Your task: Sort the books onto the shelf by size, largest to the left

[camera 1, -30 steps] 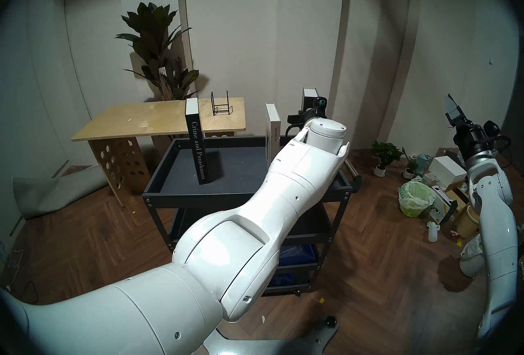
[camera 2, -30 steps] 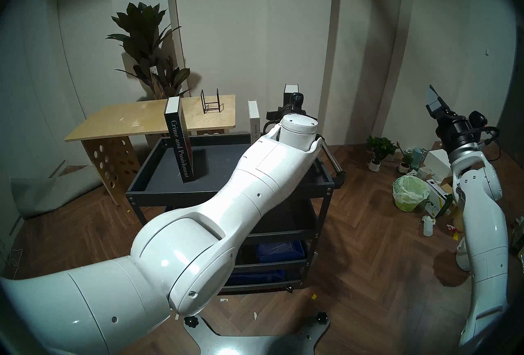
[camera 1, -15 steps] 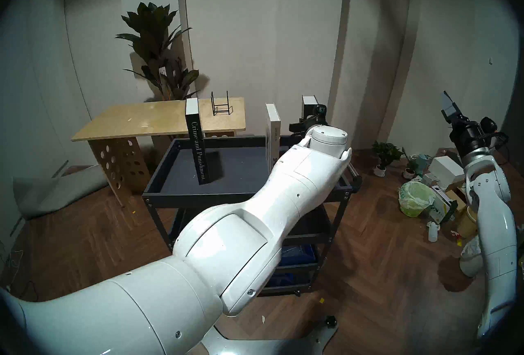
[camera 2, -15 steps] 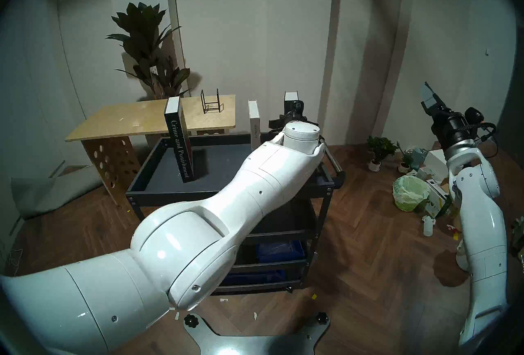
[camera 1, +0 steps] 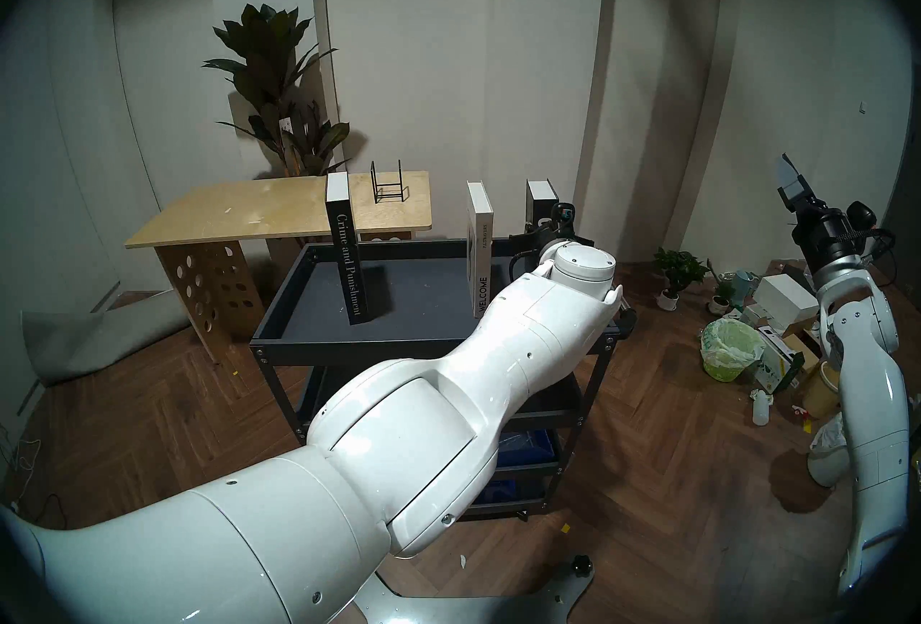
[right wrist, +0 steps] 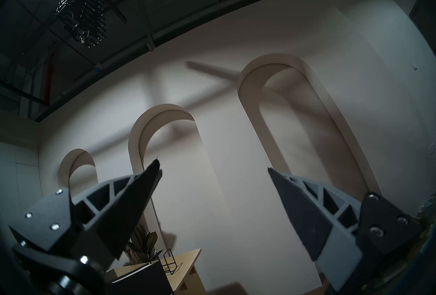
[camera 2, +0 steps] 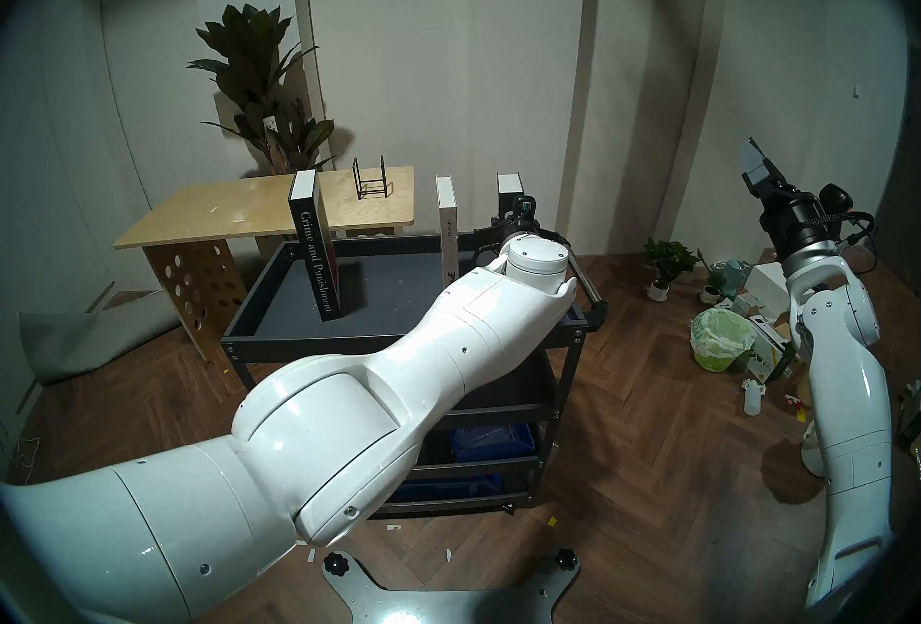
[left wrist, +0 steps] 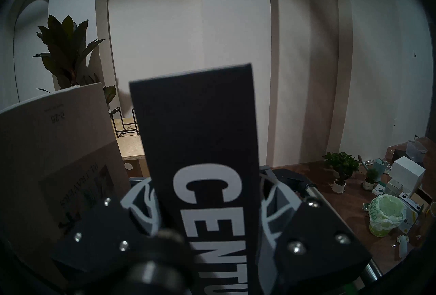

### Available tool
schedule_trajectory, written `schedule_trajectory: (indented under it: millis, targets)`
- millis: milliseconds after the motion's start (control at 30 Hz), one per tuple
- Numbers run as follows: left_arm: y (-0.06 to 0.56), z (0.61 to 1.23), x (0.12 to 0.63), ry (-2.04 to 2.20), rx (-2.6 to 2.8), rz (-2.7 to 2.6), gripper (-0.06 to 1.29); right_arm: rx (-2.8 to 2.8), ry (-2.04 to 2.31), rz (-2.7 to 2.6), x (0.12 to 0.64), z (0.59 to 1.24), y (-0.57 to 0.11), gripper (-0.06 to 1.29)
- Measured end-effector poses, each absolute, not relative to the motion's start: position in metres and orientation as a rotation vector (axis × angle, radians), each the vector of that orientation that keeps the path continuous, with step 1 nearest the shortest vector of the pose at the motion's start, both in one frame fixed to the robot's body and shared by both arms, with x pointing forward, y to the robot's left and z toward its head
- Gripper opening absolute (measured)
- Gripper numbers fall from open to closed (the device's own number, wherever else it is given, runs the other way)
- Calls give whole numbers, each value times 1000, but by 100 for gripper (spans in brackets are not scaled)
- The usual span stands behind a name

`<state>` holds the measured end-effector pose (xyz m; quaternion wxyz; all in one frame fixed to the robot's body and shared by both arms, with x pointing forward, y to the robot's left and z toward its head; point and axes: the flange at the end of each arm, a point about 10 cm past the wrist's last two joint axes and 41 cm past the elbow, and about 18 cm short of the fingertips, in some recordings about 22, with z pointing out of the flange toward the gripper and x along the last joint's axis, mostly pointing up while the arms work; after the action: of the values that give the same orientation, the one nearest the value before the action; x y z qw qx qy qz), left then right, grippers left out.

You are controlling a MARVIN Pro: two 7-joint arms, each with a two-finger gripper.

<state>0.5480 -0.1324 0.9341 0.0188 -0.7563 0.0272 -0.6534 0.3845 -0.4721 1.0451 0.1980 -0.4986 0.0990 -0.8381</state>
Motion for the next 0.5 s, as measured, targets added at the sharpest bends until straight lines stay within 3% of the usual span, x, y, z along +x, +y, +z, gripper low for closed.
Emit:
schedule_trajectory:
  millis: [500]
  targets:
    - [-138,921,540,61,-2334,-2029,54,-1383,279,-2348,378,1042,-474,120]
